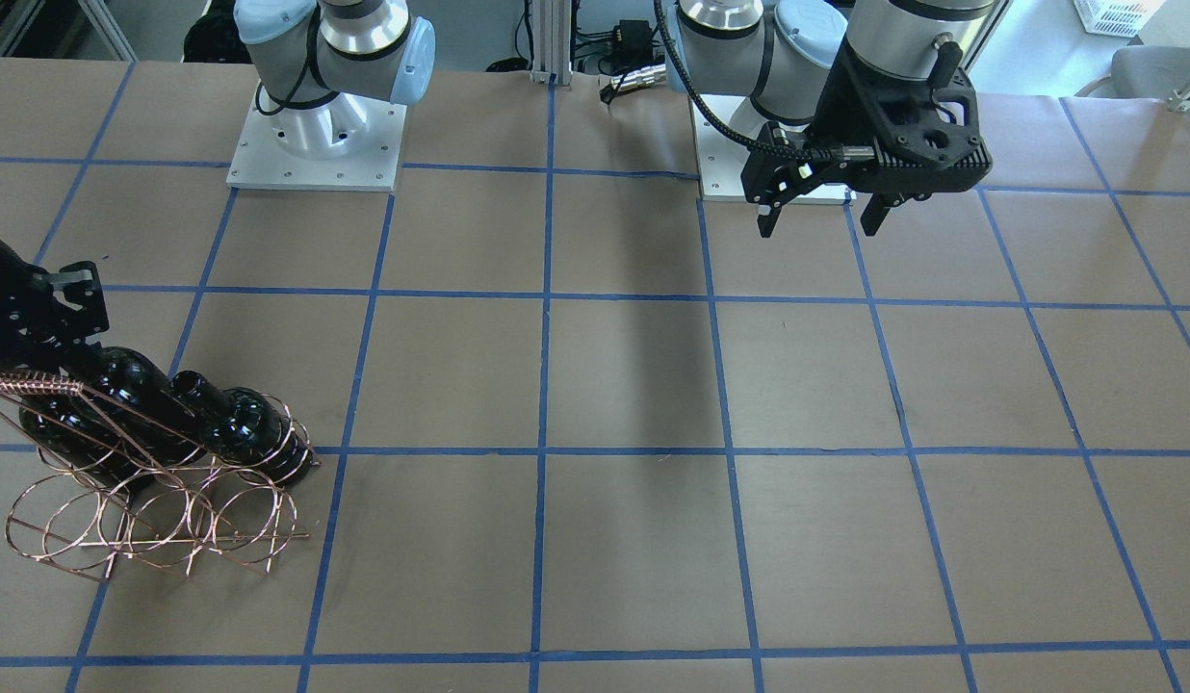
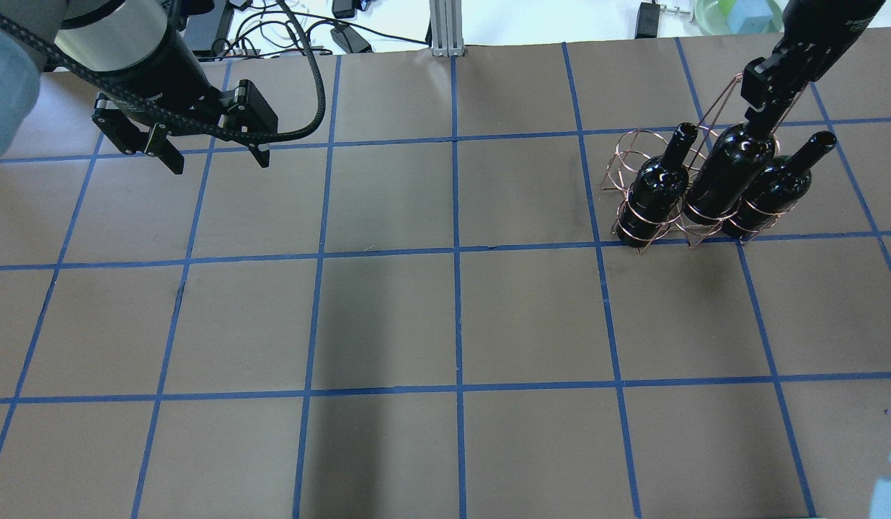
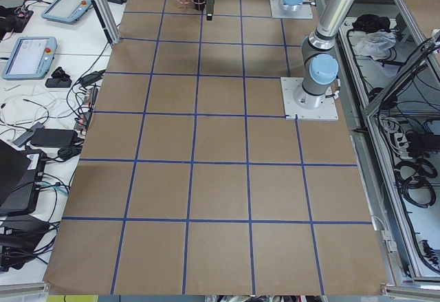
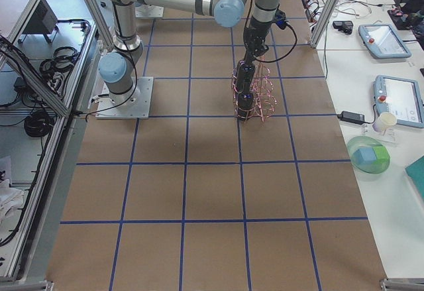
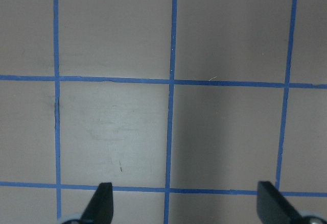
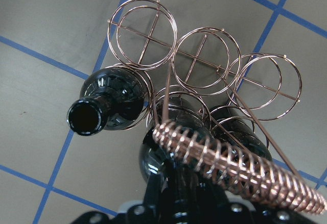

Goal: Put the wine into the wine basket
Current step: 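Lower the bottle into the empty rack ring beside the other bottles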

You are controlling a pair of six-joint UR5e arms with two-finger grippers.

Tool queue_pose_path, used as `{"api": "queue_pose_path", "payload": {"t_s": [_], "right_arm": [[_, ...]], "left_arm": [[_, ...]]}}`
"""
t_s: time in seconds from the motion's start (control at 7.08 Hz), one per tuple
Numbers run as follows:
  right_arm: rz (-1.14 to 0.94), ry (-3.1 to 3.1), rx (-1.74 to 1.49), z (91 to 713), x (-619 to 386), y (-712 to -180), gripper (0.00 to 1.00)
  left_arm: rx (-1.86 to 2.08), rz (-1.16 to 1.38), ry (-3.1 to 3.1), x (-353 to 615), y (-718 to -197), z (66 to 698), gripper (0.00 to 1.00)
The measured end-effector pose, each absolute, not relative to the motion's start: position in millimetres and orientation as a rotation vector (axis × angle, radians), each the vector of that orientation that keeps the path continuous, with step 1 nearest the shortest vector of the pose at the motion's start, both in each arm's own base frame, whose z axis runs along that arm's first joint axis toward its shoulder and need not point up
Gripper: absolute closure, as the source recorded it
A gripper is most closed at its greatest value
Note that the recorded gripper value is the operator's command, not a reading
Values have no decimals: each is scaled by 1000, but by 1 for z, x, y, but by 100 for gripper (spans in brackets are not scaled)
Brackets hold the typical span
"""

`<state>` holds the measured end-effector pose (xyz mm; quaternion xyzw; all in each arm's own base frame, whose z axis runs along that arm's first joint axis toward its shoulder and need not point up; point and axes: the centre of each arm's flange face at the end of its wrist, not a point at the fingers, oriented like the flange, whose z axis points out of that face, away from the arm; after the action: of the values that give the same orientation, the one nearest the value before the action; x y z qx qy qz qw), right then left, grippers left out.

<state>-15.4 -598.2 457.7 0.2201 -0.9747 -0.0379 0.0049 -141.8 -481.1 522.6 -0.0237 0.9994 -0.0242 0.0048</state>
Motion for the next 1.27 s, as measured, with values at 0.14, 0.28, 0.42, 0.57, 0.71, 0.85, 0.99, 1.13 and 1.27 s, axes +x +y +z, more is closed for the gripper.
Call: {"api": "queue_pose_path", "payload": {"t_s": [0.14,0.28,0.42,0.57,0.71,0.85,0.99,1.13,1.27], "right_arm": [[-126,-3054,690,454,-16,-600,100],[-133,-3057,690,450,-16,-600,100],[-140,-3058,690,447,-16,-601,100],[-146,-3059,690,445,-17,-602,100],[-154,-3058,691,442,-17,-602,100],[-156,-3058,691,439,-17,-602,100],[-149,-3057,690,435,-17,-603,100],[-144,-3056,690,432,-17,-604,100],[-143,-3056,690,431,-17,-604,100]], "left_arm": [[-74,-77,3130,-142,-481,523,1],[-74,-78,3131,-142,-481,523,1],[-74,-79,3131,-142,-481,523,1],[-74,-78,3130,-142,-481,523,1],[-74,-77,3130,-142,-481,523,1],[-74,-76,3129,-142,-481,523,1],[-74,-76,3129,-142,-481,523,1],[-74,-76,3129,-142,-481,522,1],[-74,-76,3129,-142,-481,522,1]]}}
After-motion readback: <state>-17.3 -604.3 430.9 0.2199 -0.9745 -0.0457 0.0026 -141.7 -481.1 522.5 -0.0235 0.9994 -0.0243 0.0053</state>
